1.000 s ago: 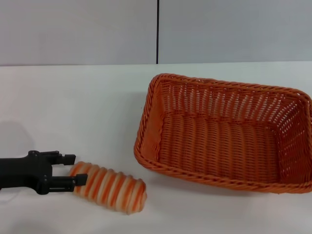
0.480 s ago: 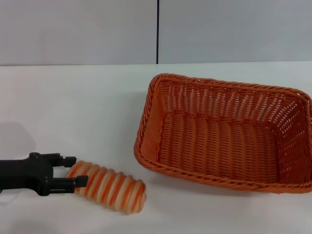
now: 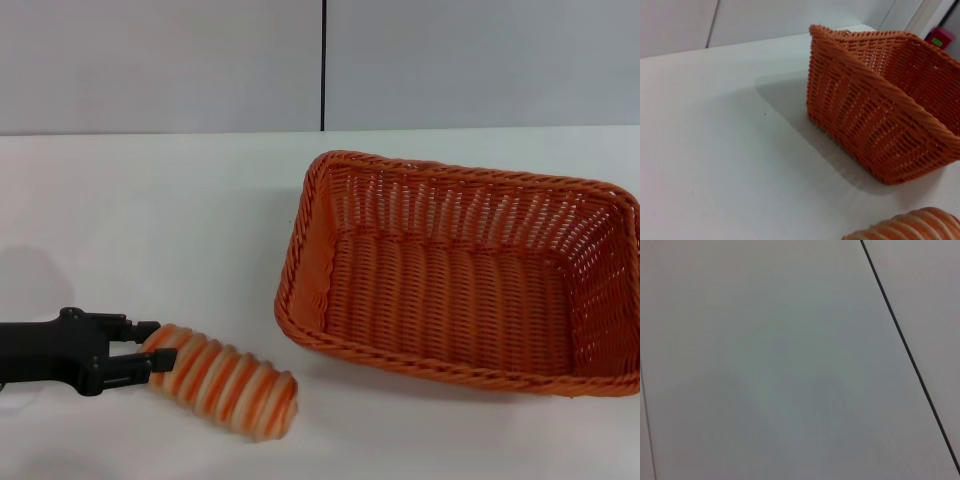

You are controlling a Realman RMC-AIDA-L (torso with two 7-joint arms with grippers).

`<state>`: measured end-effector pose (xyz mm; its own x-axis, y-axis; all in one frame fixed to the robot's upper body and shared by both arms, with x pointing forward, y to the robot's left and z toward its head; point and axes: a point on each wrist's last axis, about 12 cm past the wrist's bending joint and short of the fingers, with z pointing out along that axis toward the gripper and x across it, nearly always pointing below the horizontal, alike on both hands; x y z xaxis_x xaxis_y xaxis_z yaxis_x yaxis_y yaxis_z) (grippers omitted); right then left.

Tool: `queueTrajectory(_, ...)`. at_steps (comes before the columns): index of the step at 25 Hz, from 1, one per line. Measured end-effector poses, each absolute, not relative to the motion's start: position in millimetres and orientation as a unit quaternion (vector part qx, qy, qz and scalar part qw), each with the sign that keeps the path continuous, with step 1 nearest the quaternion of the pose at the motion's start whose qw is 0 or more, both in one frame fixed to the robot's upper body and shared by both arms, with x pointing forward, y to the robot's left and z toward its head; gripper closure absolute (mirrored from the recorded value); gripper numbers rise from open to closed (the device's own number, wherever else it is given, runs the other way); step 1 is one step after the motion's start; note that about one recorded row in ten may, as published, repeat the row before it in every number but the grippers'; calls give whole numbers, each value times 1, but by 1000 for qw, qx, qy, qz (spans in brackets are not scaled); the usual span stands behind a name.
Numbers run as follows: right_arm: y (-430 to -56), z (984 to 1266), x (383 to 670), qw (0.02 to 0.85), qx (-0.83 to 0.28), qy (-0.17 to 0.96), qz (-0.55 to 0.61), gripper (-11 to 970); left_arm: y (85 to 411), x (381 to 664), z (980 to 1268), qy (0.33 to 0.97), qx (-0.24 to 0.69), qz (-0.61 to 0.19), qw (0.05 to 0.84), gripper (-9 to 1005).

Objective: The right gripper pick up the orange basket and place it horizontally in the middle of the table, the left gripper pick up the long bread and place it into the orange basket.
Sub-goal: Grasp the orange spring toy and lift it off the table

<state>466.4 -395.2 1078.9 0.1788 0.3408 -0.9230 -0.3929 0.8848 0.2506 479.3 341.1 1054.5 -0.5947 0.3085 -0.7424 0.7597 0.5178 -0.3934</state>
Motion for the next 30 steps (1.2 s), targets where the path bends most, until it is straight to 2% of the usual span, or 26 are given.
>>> queueTrajectory(5, -396, 1079, 468, 767, -19, 596, 237, 444, 342, 482, 1056, 815, 326, -363, 313, 516)
queueTrajectory(30, -403, 1082, 468, 778, -4, 587, 223, 444, 339, 488, 1060, 810, 334, -364, 315, 695)
